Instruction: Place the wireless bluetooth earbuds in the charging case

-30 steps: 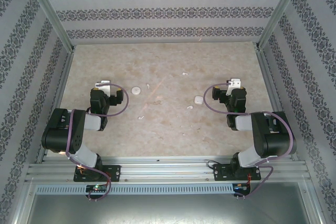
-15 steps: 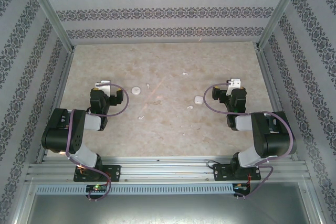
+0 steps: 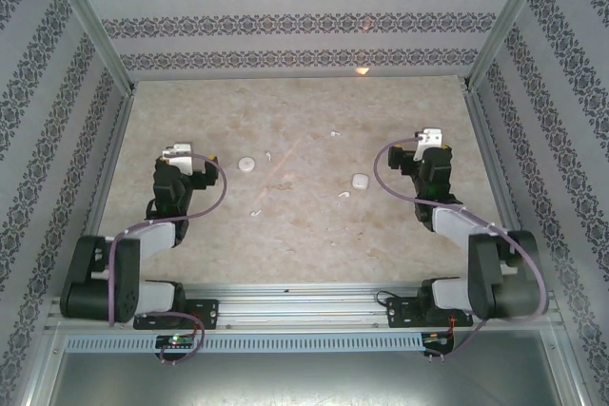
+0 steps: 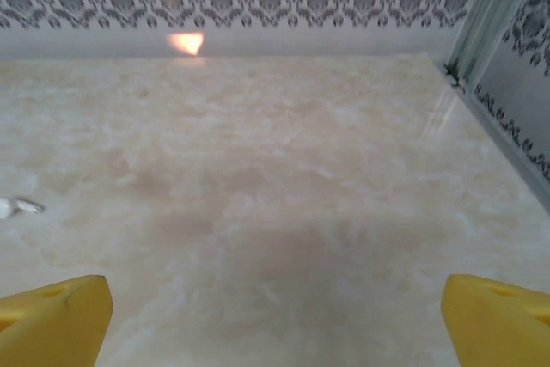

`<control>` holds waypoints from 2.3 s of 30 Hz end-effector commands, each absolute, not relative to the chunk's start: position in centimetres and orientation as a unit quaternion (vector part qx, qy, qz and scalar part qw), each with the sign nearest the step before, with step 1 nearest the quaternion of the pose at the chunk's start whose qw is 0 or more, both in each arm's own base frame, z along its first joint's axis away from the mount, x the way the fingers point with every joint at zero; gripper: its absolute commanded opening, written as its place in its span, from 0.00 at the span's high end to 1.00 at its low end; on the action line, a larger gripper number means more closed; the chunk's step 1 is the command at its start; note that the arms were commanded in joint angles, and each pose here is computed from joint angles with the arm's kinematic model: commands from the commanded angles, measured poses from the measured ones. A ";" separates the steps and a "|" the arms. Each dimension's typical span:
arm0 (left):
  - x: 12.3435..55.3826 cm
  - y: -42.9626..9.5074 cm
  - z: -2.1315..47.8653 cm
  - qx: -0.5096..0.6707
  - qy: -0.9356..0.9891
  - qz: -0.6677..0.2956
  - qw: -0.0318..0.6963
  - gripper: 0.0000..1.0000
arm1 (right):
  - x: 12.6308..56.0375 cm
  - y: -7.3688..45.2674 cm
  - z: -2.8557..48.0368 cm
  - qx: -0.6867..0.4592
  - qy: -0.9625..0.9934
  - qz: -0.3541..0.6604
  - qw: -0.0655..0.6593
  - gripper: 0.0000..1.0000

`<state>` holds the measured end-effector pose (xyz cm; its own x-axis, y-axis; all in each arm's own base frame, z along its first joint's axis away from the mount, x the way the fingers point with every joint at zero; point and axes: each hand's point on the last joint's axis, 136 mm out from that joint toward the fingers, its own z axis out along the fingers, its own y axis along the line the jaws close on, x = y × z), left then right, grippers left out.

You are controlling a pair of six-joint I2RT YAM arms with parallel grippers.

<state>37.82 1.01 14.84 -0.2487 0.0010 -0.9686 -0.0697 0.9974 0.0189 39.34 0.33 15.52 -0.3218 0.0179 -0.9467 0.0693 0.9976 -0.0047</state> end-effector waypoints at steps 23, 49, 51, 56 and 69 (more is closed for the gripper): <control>32.1 -4.1 9.7 -0.108 0.968 -0.043 0.222 0.00 | 32.8 11.5 8.7 0.090 0.991 0.062 0.081 0.09; 29.1 -13.0 10.8 -0.007 0.931 -0.251 0.264 0.08 | 36.7 13.9 2.0 0.097 0.993 0.065 -0.009 0.31; 28.9 -13.2 10.4 -0.007 0.934 -0.249 0.257 0.09 | 36.6 14.2 1.4 0.098 0.993 0.069 -0.016 0.33; 28.8 -13.5 10.2 -0.008 0.936 -0.241 0.256 0.09 | 35.8 14.0 -0.2 0.099 0.993 0.063 -0.034 0.35; 29.9 -14.5 11.7 -0.012 0.926 -0.247 0.285 0.08 | 34.6 13.9 -0.5 0.083 0.993 0.065 -0.047 0.54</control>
